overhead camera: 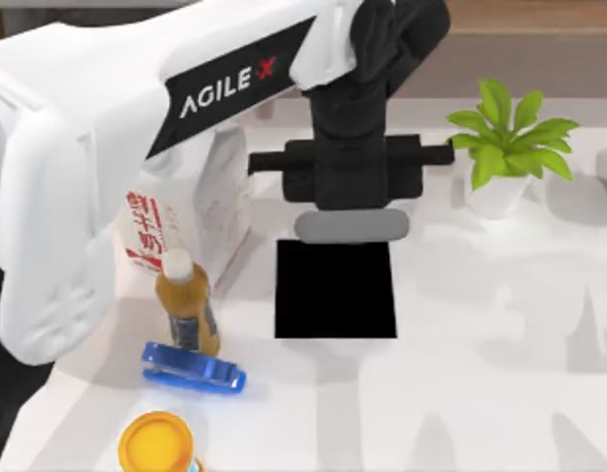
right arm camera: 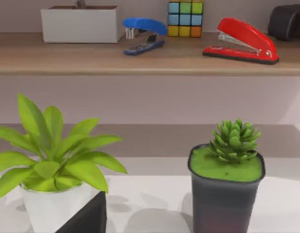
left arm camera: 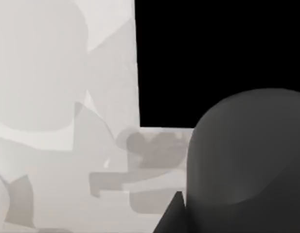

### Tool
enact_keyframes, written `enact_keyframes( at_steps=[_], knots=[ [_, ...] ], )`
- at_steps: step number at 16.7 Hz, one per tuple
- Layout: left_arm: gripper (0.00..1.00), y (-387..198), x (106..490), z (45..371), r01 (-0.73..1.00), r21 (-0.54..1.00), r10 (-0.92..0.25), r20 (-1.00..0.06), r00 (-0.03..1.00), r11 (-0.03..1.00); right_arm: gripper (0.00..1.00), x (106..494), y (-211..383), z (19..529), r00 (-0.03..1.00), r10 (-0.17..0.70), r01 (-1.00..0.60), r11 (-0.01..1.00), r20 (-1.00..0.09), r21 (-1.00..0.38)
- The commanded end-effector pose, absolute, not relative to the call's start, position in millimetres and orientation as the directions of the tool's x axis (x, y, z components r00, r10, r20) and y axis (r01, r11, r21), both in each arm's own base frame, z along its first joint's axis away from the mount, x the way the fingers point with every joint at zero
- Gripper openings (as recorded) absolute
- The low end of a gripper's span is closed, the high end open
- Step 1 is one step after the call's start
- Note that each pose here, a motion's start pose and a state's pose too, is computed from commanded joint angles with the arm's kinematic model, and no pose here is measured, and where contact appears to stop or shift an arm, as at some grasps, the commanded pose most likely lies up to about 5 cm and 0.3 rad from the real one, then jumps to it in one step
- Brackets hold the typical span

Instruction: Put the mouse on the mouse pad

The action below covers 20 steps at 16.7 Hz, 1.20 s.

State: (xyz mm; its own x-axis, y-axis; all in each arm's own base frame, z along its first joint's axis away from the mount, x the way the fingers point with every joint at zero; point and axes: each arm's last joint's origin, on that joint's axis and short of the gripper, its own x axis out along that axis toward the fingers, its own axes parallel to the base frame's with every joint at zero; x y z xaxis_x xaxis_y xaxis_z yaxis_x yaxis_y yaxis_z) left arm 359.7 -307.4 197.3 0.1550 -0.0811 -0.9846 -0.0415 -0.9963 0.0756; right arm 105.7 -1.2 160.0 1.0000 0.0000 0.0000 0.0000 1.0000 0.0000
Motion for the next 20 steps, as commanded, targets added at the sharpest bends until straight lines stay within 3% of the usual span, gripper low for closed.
enact_keyframes(
  at_steps=[6,11,20],
  knots=[
    [0.00,-304.1,356.6,143.5,-0.043,0.004,-0.004,-1.000,0.010,-0.999,1.00,105.7,-1.2,160.0,1.000,0.000,0.000,1.000,0.000,0.000],
    [0.00,-303.4,356.3,139.1,-0.042,-0.003,0.003,-1.000,-0.002,-0.999,1.00,105.7,-1.2,160.0,1.000,0.000,0.000,1.000,0.000,0.000],
    [0.68,-303.4,356.3,139.1,-0.042,-0.003,0.003,-1.000,-0.002,-0.999,1.00,105.7,-1.2,160.0,1.000,0.000,0.000,1.000,0.000,0.000]
  ],
)
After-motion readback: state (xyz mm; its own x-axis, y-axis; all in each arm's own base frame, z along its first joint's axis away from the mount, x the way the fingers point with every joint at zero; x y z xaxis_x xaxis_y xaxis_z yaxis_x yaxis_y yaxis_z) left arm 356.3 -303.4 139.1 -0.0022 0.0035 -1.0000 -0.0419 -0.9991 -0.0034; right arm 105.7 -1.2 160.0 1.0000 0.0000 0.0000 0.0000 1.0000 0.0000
